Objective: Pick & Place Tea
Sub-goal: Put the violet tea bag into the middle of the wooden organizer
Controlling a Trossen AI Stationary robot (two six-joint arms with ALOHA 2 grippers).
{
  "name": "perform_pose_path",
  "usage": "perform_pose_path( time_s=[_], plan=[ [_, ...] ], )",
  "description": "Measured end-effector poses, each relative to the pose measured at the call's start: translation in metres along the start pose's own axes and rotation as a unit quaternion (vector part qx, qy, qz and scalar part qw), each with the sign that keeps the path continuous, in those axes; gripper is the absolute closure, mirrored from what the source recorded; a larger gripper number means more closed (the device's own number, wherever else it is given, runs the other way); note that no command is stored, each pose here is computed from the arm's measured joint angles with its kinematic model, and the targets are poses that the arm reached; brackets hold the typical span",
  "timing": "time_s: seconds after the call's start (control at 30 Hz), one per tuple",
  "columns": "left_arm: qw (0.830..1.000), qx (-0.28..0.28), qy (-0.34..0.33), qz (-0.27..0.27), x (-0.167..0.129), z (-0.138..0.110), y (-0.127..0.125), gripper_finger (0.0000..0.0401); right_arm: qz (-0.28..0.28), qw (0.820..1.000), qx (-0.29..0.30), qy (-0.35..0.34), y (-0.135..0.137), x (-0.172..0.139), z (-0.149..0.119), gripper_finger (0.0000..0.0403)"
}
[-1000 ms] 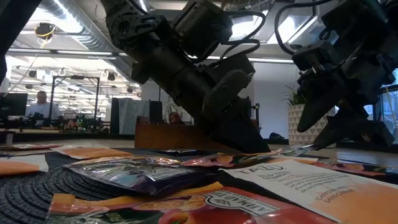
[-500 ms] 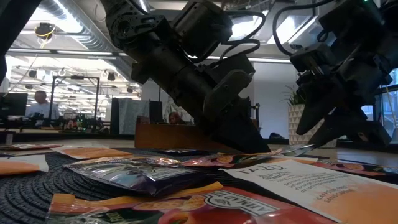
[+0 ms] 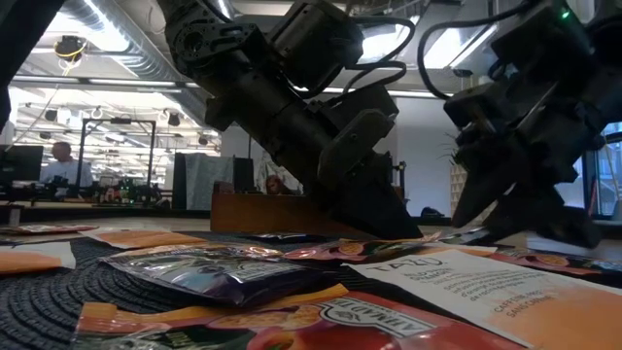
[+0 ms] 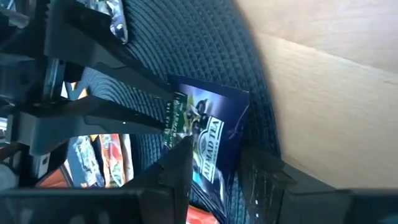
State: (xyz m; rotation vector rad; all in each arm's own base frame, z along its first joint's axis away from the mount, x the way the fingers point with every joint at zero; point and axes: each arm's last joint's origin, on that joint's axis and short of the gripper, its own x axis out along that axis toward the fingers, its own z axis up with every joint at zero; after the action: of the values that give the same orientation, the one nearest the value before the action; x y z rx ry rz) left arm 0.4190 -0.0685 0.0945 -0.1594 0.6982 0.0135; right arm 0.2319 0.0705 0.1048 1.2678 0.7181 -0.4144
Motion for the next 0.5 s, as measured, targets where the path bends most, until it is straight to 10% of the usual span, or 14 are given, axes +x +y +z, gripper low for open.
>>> perform_pose_path(
  time_s=[0.5],
  plan=[
    [1.0, 0.004, 0.0, 0.0, 0.0, 0.0, 0.0001, 0.0289, 0.001, 1.0, 0.002, 0.004, -0.0006, 0.0019, -0.0005, 0.0281]
  ],
)
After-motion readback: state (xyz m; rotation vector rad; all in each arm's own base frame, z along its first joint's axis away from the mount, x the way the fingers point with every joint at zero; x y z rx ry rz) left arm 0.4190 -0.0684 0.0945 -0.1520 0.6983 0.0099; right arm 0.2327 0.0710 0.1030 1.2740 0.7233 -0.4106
